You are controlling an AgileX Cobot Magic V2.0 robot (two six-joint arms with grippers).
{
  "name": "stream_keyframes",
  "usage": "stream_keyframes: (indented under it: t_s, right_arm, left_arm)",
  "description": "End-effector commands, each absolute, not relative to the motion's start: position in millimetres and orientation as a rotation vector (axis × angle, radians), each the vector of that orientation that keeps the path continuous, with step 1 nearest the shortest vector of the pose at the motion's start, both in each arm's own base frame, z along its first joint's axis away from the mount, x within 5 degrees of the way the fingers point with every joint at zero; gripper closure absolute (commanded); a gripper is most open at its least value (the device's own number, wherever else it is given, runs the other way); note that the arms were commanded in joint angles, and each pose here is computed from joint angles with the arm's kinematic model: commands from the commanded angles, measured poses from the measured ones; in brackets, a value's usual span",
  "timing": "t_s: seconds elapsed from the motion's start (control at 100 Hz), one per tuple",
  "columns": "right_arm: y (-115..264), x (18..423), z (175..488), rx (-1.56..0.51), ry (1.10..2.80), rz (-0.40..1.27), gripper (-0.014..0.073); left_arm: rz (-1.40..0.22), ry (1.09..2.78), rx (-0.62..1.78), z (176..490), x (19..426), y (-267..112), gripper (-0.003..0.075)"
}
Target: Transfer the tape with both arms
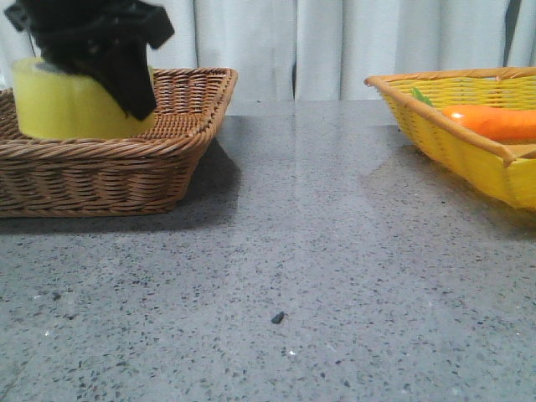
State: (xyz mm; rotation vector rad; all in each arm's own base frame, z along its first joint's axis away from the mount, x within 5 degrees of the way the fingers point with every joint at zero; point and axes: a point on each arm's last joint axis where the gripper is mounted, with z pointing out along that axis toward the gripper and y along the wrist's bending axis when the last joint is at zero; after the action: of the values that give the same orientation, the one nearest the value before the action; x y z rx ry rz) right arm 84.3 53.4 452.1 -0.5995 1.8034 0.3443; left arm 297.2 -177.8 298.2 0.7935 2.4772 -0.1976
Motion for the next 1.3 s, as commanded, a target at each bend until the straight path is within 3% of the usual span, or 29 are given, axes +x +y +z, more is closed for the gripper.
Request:
stream_keyframes:
  t_s: [0.0, 0.14, 0.36, 0.63, 0.72, 0.87, 1.08, 1.29]
  right_arm:
    - [52, 84, 465, -0.573, 1.713, 0.343, 0.0668]
    - [52, 84, 465, -0.573, 1.713, 0.343, 0.0668]
    - [52, 83, 464, -0.574, 1.716, 0.343, 0.0668]
    - [50, 79, 453, -0.578, 1.73, 0.341, 0.0668]
    - [48, 77, 442, -0.567, 1.707, 0.339, 0.0667]
    - [44, 73, 414, -0.543, 1.65, 0.33, 0.0667]
    - [38, 65, 376, -0.48, 1.559, 0.357, 0.0667]
    - [35, 60, 339, -0.47, 1.545, 0.357, 0.0668]
  left_arm:
    - [-0.27, 2.341, 0.721, 321, 295, -178, 0.0636]
    - [-0.281, 2.349, 0.743, 313, 293, -178, 0.0613]
    - [-0.289, 2.349, 0.759, 312, 292, -179, 0.0424]
    - [-0.311, 2.265, 0.734, 341, 277, -170, 0.0428]
    - [-0.352, 2.21, 0.702, 360, 264, -165, 0.0459]
    - [-0.411, 2.087, 0.641, 384, 236, -150, 0.0578]
    - [-0.433, 1.944, 0.58, 389, 188, -120, 0.0741]
    - [-0.44, 1.793, 0.512, 365, 141, -89, 0.0741]
